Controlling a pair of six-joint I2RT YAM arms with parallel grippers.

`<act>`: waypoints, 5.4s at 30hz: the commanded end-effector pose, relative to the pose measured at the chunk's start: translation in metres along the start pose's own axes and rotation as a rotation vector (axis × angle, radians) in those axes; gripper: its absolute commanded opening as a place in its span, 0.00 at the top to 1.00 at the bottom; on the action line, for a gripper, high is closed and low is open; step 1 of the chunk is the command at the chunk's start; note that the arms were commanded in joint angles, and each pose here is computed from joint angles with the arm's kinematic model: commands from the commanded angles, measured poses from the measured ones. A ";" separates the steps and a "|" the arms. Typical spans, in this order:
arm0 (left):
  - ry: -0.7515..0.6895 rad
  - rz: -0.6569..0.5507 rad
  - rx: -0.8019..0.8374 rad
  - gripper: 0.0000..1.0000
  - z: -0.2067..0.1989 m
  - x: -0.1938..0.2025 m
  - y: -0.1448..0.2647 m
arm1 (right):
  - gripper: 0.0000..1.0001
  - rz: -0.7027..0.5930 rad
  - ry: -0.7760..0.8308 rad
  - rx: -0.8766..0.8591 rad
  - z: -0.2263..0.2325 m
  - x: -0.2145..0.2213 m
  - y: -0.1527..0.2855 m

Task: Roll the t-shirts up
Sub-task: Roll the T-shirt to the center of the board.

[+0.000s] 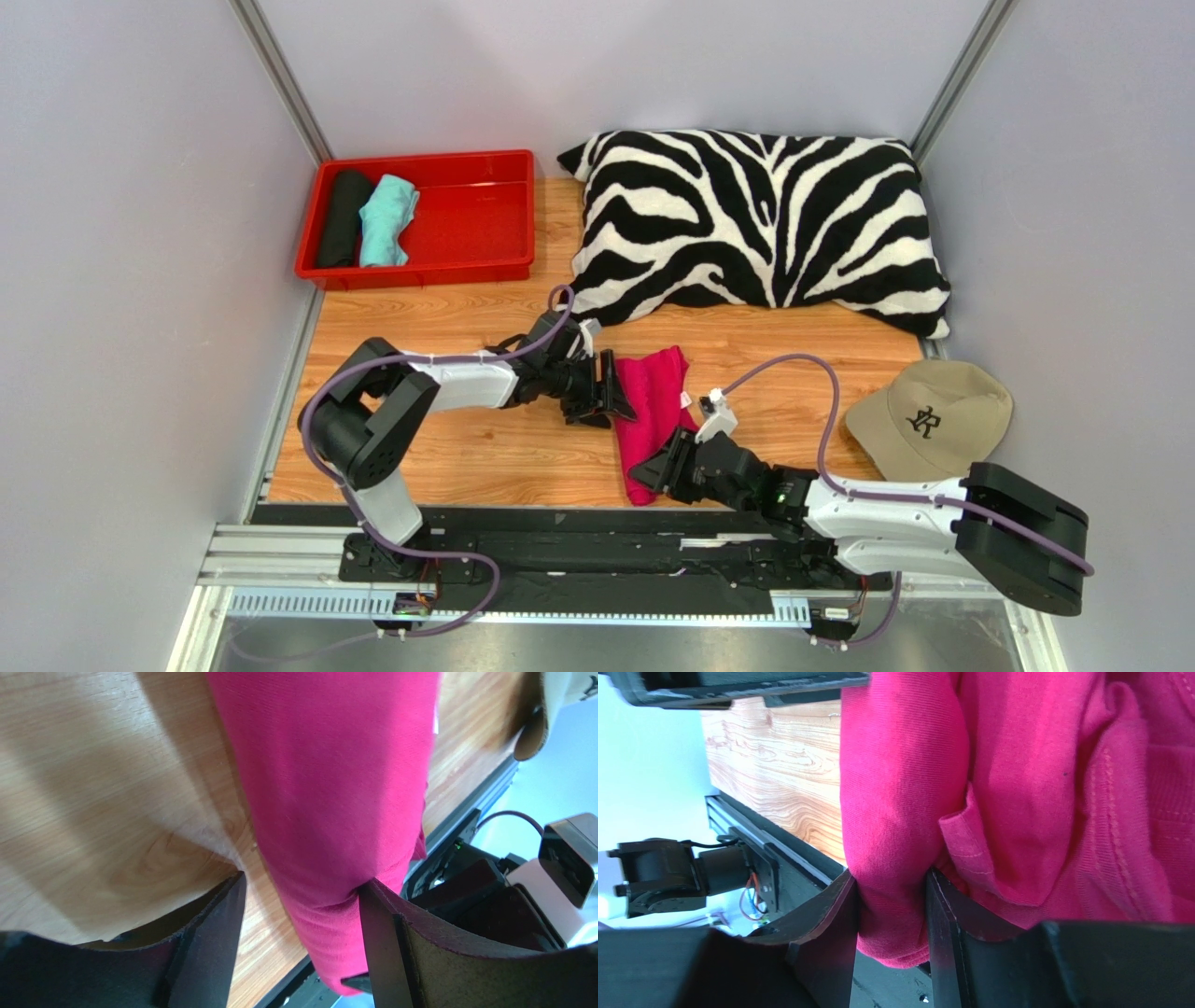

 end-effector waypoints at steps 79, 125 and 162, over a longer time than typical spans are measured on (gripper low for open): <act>-0.024 0.297 -0.467 0.43 -0.010 0.003 -0.025 | 0.41 -0.249 0.902 0.901 0.004 0.044 -0.030; -0.065 0.279 -0.396 0.36 -0.017 -0.004 -0.017 | 0.76 -0.391 1.091 0.870 0.027 0.016 -0.014; 0.018 -0.145 -0.137 0.28 0.010 0.000 0.060 | 0.82 0.203 0.090 0.127 0.028 0.011 -0.036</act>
Point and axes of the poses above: each gripper's point midway between its finger pads, its own y axis back along the fingers, its own z axis along the line the jaws close on, x = y × z, the point moved 7 cm from there along y, back along the fingers, and after that the axes turned 11 degrees about -y, right-handed, at the moved point
